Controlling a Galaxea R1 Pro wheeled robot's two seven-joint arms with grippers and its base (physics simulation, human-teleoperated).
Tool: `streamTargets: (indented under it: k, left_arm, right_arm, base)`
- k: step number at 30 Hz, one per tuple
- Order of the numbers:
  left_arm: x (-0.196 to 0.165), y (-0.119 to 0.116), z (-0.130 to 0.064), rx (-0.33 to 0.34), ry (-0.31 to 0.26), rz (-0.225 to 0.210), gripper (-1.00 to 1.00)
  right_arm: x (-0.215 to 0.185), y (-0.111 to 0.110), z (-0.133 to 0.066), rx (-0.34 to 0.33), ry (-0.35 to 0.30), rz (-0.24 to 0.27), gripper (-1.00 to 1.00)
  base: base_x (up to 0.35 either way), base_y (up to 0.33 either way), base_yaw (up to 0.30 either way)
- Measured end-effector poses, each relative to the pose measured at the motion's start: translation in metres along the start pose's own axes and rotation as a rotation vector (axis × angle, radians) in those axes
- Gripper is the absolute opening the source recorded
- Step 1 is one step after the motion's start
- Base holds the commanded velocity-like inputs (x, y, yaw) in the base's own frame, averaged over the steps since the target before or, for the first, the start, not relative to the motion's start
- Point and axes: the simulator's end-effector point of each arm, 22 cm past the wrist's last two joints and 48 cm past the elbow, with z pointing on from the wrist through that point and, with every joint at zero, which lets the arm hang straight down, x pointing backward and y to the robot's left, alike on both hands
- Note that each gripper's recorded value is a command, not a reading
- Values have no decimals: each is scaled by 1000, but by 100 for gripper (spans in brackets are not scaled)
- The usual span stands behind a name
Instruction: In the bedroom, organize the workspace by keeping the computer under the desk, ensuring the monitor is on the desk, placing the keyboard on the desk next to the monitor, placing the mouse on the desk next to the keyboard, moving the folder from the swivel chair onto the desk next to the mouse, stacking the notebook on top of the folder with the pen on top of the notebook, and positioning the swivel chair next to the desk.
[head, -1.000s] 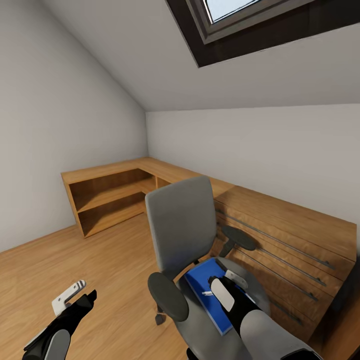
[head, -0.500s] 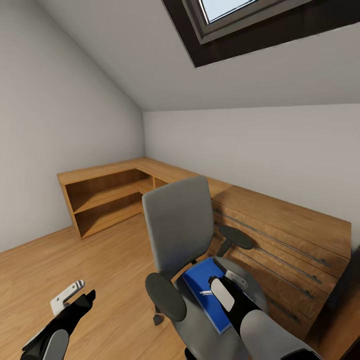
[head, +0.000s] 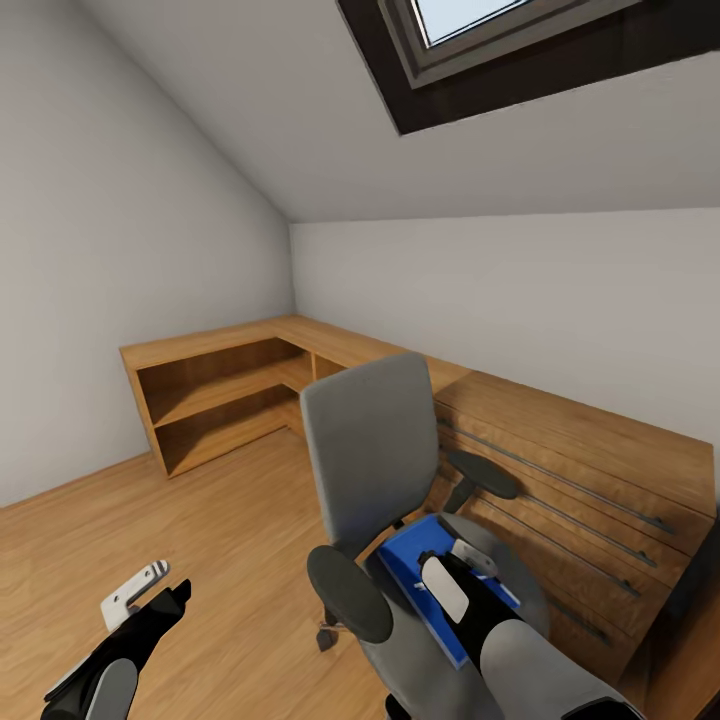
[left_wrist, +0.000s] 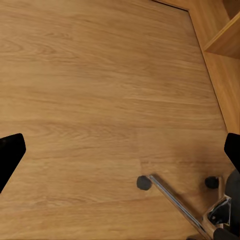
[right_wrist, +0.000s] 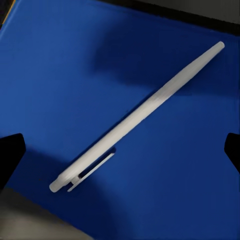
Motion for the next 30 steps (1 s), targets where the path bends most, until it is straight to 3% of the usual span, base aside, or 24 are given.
streamTargets:
  k: [9, 30]
  left_arm:
    - [0, 0, 0, 0, 0, 0, 100]
    - [8, 1, 4, -8, 17, 7, 100]
  right_arm:
    - [-1, 0, 0, 1, -2, 1, 100]
    - [8, -4, 7, 13, 15, -1, 100]
  base:
    - [0, 182, -129]
    - [0, 6, -1]
